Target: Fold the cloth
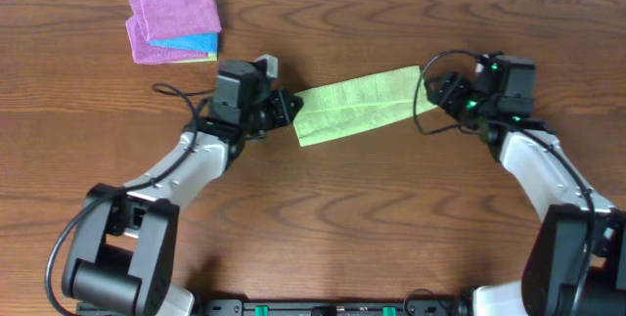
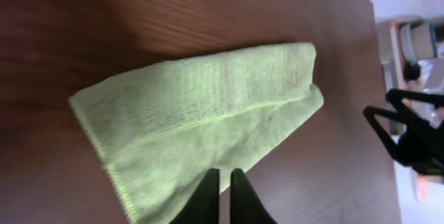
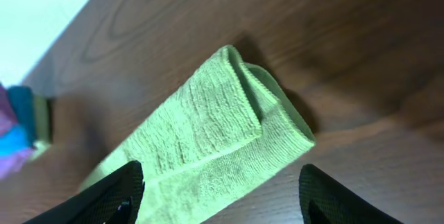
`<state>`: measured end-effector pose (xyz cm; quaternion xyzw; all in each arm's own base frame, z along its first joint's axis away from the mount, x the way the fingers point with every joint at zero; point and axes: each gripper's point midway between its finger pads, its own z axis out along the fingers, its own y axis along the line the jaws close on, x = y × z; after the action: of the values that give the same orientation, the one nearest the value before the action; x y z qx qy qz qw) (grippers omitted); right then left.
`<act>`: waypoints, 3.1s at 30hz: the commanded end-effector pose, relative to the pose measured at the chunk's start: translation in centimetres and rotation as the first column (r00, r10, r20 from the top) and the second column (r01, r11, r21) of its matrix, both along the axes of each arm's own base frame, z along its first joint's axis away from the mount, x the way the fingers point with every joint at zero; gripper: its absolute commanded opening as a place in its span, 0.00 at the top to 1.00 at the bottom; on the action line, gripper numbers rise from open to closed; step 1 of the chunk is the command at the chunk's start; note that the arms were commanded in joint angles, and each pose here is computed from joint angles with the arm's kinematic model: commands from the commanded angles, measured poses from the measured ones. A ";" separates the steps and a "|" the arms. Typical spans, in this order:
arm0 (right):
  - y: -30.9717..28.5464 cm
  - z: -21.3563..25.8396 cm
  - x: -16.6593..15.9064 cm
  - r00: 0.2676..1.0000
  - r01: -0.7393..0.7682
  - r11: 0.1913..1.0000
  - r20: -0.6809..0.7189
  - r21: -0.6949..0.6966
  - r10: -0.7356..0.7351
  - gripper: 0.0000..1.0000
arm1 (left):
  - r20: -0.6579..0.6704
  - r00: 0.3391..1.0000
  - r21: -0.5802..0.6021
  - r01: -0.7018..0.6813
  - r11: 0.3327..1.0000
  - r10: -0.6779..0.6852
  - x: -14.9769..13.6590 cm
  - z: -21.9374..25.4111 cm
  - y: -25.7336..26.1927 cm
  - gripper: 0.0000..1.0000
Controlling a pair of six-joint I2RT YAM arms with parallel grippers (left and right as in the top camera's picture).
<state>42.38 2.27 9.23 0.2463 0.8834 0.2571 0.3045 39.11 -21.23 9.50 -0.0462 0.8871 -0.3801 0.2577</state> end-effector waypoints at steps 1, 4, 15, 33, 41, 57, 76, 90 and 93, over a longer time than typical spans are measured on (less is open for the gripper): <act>-0.5 0.8 0.1 1.000 0.028 0.995 -0.010 0.100 -0.027 0.28 | 0.035 0.996 0.051 -0.080 0.996 0.078 0.9 0.5 -0.1 0.90; -1.4 0.0 0.0 0.998 0.051 0.993 -0.034 0.105 -0.047 0.28 | 0.029 0.996 0.090 -0.089 0.992 0.087 0.8 -0.7 -0.6 0.89; -0.9 -4.8 -0.6 0.989 0.043 0.987 -0.149 0.153 -0.020 0.28 | -0.055 0.995 0.137 -0.076 0.988 0.085 0.8 -5.8 -1.0 0.90; -0.8 -5.0 -0.4 0.989 0.038 0.989 -0.147 0.139 -0.017 0.29 | -0.152 0.976 0.143 -0.136 0.980 0.157 0.9 -10.4 -0.8 0.91; -0.2 -7.2 -1.1 0.980 0.023 0.992 -0.200 0.122 0.002 0.29 | -0.178 0.971 0.137 -0.134 0.981 0.157 0.7 -11.0 -0.9 0.91; 2.8 -12.8 0.7 0.979 0.000 0.988 -0.200 0.155 0.031 0.43 | -0.180 0.972 0.132 -0.130 0.983 0.153 0.7 -11.0 -0.9 0.91; 5.0 -10.1 3.8 0.980 -0.190 0.981 0.046 -0.024 0.191 0.99 | -0.203 0.971 0.076 -0.110 0.991 0.124 1.0 -10.3 -0.8 0.94; 10.2 -0.6 2.1 0.906 -0.334 0.900 0.169 -0.279 0.389 0.99 | -0.163 0.983 0.039 -0.079 0.996 0.084 2.7 -8.0 -2.0 0.94; 10.9 0.4 1.5 0.896 -0.350 0.889 0.173 -0.296 0.410 0.99 | -0.169 0.984 0.037 -0.057 0.998 0.063 2.4 -8.0 -2.2 0.94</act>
<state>44.17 12.93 8.65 0.0170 0.8998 0.2424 0.3624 41.32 -23.07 1.32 -0.1145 0.9103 -0.3453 0.1974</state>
